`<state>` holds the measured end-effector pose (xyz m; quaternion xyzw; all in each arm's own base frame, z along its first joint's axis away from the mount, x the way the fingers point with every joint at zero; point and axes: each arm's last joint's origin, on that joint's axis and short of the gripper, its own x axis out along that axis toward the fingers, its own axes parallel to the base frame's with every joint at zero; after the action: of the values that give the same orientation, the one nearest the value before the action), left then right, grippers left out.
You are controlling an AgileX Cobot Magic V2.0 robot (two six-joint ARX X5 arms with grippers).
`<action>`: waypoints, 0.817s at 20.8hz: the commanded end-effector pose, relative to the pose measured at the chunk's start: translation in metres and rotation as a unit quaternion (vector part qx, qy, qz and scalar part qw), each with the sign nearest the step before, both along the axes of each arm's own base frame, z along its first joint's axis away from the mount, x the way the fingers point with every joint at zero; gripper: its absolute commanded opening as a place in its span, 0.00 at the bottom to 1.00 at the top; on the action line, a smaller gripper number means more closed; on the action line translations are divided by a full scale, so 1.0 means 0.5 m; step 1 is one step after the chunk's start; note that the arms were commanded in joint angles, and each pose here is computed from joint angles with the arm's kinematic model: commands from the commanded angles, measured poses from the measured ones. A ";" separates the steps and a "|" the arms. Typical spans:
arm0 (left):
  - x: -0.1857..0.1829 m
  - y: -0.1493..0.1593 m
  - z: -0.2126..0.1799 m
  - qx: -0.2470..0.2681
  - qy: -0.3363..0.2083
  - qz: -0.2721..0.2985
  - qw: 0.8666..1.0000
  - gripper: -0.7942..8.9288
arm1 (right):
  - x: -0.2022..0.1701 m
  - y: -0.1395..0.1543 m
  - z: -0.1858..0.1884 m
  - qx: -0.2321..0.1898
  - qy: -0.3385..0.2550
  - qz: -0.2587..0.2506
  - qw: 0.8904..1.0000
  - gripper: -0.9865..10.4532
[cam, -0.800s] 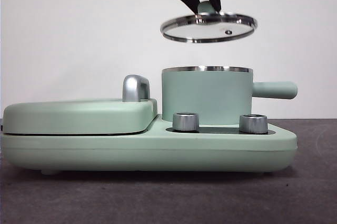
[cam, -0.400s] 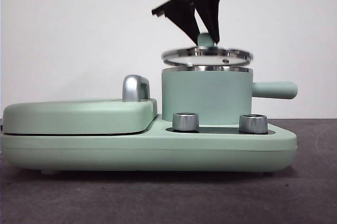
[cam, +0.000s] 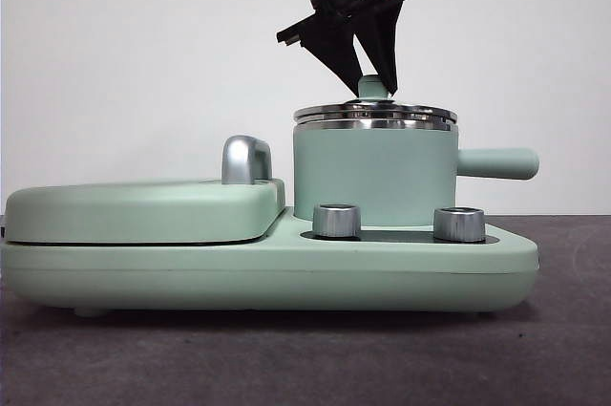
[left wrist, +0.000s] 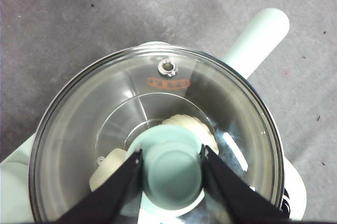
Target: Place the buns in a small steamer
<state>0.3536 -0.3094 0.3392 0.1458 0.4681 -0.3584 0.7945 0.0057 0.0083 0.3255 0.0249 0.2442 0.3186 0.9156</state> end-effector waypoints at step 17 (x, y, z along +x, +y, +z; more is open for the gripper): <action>-0.070 0.032 0.090 -0.020 0.018 0.021 0.999 0.66 | 0.000 0.000 0.005 0.000 -0.011 0.004 1.000 0.52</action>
<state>0.3285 -0.2968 0.3680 0.1185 0.4908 -0.3455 0.7910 0.0059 0.0083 0.3254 0.0247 0.2438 0.3167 0.9163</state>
